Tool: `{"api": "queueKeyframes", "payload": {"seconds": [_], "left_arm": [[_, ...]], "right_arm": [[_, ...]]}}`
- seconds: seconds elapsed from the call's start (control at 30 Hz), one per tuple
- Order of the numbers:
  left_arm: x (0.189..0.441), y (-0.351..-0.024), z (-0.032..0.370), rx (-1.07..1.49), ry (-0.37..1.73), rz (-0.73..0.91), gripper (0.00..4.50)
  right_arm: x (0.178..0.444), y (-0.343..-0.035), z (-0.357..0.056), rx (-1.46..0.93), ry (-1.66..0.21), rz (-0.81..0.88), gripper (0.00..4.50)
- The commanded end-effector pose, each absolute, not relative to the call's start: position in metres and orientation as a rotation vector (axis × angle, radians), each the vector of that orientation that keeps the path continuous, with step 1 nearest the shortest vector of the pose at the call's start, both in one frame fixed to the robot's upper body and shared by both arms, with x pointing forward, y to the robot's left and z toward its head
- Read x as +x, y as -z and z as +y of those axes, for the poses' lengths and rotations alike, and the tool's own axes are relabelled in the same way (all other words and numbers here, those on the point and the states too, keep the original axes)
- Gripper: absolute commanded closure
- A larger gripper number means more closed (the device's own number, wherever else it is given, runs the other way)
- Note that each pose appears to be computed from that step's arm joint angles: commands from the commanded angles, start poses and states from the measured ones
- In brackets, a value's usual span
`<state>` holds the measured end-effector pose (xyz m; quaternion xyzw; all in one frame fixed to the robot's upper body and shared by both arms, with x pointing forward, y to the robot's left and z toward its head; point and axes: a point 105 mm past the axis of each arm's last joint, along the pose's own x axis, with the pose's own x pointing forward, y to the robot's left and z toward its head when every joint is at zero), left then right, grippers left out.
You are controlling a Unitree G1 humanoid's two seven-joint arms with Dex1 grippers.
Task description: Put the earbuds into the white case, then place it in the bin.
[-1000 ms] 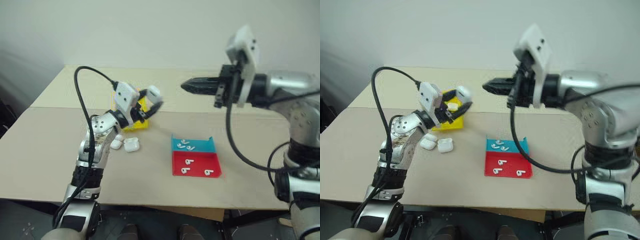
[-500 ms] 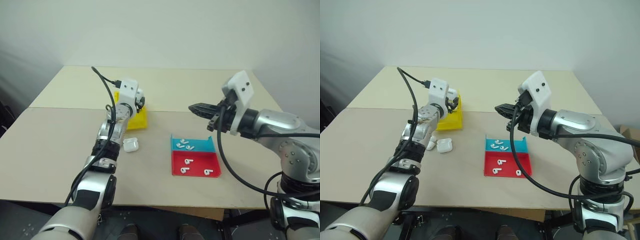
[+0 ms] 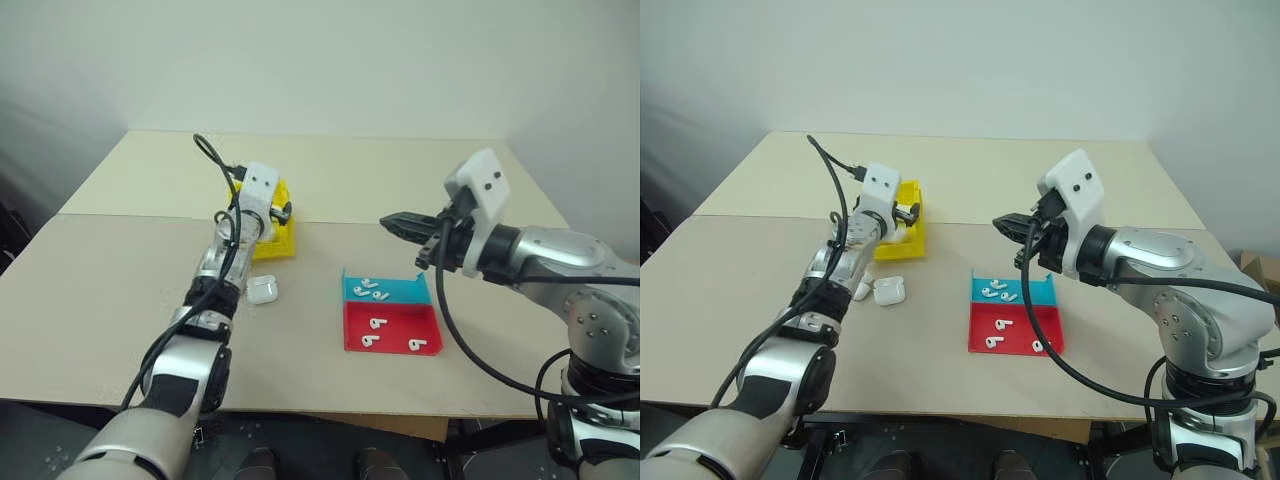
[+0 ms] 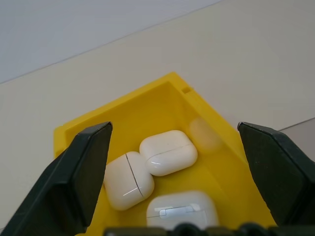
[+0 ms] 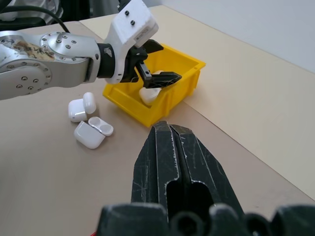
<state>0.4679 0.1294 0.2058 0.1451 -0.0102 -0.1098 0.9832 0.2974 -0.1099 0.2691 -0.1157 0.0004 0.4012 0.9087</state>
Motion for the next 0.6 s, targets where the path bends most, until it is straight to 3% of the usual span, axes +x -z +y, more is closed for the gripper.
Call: {"api": "queueKeyframes", "payload": {"seconds": [0.03, 0.1, 0.17, 0.33, 0.6], "left_arm": [[0.443, -0.250, 0.128, 0.243, 0.397, -0.213, 0.03], [0.423, -0.251, 0.126, 0.285, 0.530, -0.230, 0.03], [0.387, -0.250, 0.127, 0.336, 0.745, -0.258, 0.03], [0.308, -0.242, 0.151, 0.387, 1.054, -0.208, 0.03], [0.254, -0.250, 0.185, 0.375, 1.116, -0.037, 0.03]], "right_arm": [[0.289, -0.282, -0.112, -0.256, -0.828, -0.071, 4.50], [0.288, -0.281, -0.112, -0.255, -0.834, -0.072, 4.50], [0.289, -0.275, -0.116, -0.257, -0.834, -0.068, 4.50], [0.281, -0.255, -0.131, -0.306, -0.848, -0.069, 4.50], [0.258, -0.236, -0.160, -0.374, -0.932, -0.029, 4.50]]}}
